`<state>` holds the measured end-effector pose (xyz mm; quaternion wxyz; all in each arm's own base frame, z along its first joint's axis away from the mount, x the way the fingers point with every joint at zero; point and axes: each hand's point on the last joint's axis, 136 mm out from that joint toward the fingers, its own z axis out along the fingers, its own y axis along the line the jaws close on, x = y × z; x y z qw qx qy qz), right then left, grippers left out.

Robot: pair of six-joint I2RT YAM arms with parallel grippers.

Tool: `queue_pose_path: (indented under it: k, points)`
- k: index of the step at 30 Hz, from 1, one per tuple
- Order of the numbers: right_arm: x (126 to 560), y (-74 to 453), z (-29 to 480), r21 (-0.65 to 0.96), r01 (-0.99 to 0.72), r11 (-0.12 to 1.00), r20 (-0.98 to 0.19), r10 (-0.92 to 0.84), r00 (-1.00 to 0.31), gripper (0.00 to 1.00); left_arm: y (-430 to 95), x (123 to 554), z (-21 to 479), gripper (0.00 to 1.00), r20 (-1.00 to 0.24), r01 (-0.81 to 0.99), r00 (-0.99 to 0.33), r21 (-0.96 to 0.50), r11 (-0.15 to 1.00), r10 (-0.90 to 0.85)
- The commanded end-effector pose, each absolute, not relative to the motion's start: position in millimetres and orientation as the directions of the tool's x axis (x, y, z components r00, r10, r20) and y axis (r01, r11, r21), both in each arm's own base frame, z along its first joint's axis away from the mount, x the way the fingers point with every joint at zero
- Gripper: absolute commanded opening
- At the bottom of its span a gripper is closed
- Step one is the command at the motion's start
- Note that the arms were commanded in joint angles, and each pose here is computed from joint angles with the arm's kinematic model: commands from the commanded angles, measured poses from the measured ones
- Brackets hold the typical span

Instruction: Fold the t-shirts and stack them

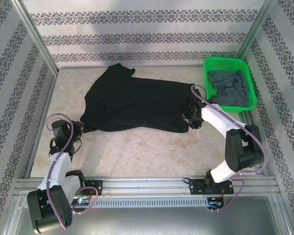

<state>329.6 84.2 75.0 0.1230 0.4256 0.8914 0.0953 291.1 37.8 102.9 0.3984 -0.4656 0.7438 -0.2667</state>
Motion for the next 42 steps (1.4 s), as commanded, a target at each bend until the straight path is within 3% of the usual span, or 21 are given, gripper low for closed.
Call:
queue_pose_path:
  k: [1, 5, 13, 33, 36, 40, 42]
  points:
    - [353, 97, 75, 0.294, 0.815, 0.5, -0.111, 0.864, -0.49, 0.38, 37, 287, 99, 0.0, -0.336, -0.499, -0.243, -0.761, 0.415, -0.91]
    - [361, 107, 60, 0.253, 0.898, 0.359, -0.026, 0.931, -0.365, 0.38, 37, 288, 101, 0.0, -0.339, -0.493, -0.239, -0.765, 0.414, -0.91]
    - [354, 107, 32, 0.122, 0.974, 0.19, 0.059, 0.978, -0.198, 0.4, 37, 290, 105, 0.0, -0.347, -0.48, -0.237, -0.77, 0.42, -0.907]
    - [357, 97, 7, 0.038, 0.996, 0.083, 0.08, 0.993, -0.086, 0.49, 38, 291, 106, 0.0, -0.351, -0.471, -0.229, -0.776, 0.419, -0.908]
    - [354, 98, 7, 0.04, 0.996, 0.079, 0.087, 0.993, -0.082, 0.38, 38, 291, 107, 0.0, -0.352, -0.469, -0.229, -0.777, 0.42, -0.908]
    - [356, 94, 27, 0.099, 0.99, 0.102, 0.057, 0.992, -0.108, 0.14, 38, 293, 109, 0.0, -0.355, -0.466, -0.229, -0.778, 0.422, -0.907]
    - [358, 91, 41, 0.133, 0.983, 0.127, 0.033, 0.991, -0.133, 0.1, 38, 293, 109, 0.0, -0.353, -0.466, -0.228, -0.779, 0.42, -0.907]
